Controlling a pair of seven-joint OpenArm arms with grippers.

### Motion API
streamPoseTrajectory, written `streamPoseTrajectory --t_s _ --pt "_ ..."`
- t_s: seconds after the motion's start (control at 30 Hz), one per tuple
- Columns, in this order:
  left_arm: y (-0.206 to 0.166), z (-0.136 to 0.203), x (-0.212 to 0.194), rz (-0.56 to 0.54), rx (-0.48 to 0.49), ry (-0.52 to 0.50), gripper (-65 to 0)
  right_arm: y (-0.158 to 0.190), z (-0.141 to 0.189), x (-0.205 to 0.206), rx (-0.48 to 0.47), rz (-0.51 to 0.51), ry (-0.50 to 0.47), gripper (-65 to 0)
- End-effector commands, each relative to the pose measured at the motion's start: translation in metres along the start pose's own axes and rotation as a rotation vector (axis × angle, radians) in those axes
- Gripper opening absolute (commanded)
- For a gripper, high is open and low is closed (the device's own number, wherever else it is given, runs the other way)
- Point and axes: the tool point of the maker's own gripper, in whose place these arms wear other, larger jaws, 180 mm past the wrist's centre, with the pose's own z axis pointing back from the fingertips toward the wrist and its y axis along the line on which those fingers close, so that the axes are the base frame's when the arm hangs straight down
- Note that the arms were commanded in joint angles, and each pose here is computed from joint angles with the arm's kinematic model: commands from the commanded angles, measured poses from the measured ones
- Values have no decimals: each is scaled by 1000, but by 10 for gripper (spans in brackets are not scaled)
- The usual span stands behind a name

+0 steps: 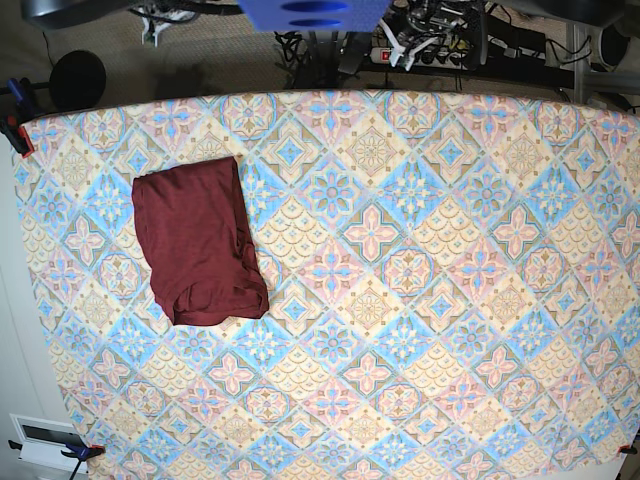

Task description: Layout the t-shirt on the table in an organized manner, then fold the t-shirt properly

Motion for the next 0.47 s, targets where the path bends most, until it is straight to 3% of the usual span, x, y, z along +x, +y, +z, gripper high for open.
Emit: streamPoseTrajectory --t_s 0.0,0.07,0.17,0.43 --pt "-6 -1 0 -9 -17 -3 -647 -10 1 11 -32 6 -19 -650" --pt "-9 -1 -2 -31 -25 5 -647 -8 -3 31 -56 2 -46 -650" --pt "-9 -1 0 -30 -26 2 -647 -9 -5 13 -70 -19 5 -650" --pt "-7 -3 14 -34 -24 -21 -647 0 -10 33 -55 -25 -21 -650"
